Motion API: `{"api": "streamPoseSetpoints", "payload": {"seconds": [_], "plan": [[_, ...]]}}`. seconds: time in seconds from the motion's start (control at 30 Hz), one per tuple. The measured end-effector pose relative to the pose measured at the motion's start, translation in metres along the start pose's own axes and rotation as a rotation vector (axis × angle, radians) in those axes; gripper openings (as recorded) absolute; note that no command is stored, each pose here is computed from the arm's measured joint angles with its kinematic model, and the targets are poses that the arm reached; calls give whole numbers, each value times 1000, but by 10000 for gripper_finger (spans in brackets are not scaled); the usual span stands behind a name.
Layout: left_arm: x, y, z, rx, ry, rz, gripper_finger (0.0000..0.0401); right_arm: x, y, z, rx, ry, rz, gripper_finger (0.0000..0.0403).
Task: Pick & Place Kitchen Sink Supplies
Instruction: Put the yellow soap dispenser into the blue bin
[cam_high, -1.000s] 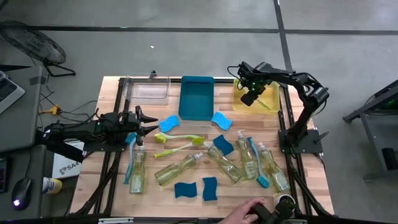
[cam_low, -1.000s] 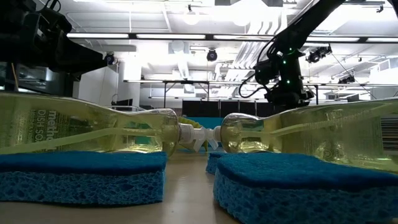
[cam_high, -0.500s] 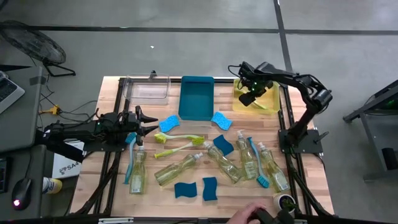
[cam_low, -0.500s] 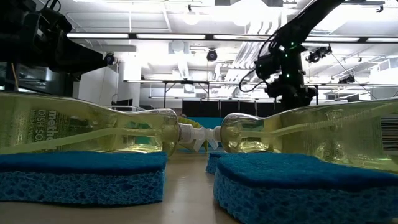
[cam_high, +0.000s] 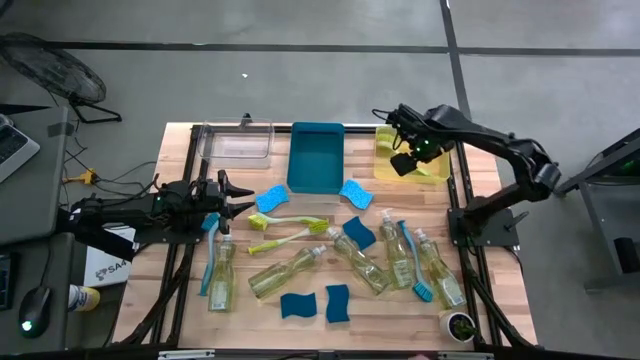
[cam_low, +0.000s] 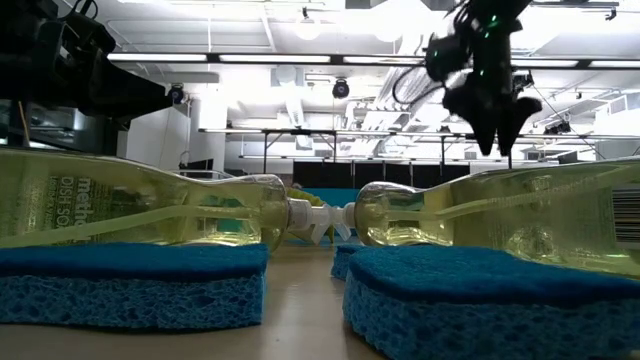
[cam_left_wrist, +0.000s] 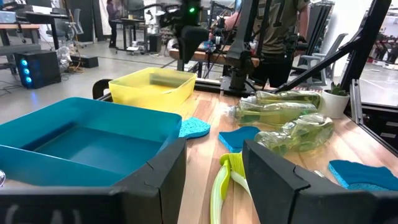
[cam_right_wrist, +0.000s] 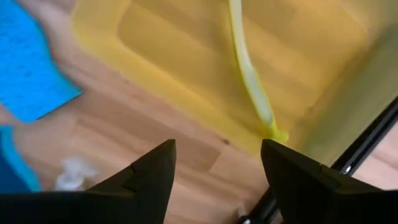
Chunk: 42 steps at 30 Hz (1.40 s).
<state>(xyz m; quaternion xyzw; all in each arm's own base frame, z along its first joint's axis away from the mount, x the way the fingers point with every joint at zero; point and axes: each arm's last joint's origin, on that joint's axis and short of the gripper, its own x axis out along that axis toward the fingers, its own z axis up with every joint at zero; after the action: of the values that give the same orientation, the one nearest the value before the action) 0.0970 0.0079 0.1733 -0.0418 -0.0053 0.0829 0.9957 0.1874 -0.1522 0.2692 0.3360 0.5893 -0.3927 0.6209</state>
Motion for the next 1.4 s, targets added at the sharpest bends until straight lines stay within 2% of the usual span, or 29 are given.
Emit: {"api": "streamPoseSetpoints", "payload": {"seconds": [0.23,0.47,0.73,0.9,1.13,1.27,1.4], "plan": [[0,0,0,0,0,0,154,-18,20,-30,6,-15,13,259],[0,0,0,0,0,0,154,-26,38,-55,-35,-36,-49,280],[0,0,0,0,0,0,154,-31,53,-85,-183,49,-67,281],[0,0,0,0,0,0,154,-33,61,-98,-232,85,-51,281],[0,0,0,0,0,0,154,-31,69,-122,-130,216,-32,281],[0,0,0,0,0,0,154,-17,74,-136,-20,393,-14,281],[0,0,0,0,0,0,154,-12,83,-140,34,500,97,281]]}}
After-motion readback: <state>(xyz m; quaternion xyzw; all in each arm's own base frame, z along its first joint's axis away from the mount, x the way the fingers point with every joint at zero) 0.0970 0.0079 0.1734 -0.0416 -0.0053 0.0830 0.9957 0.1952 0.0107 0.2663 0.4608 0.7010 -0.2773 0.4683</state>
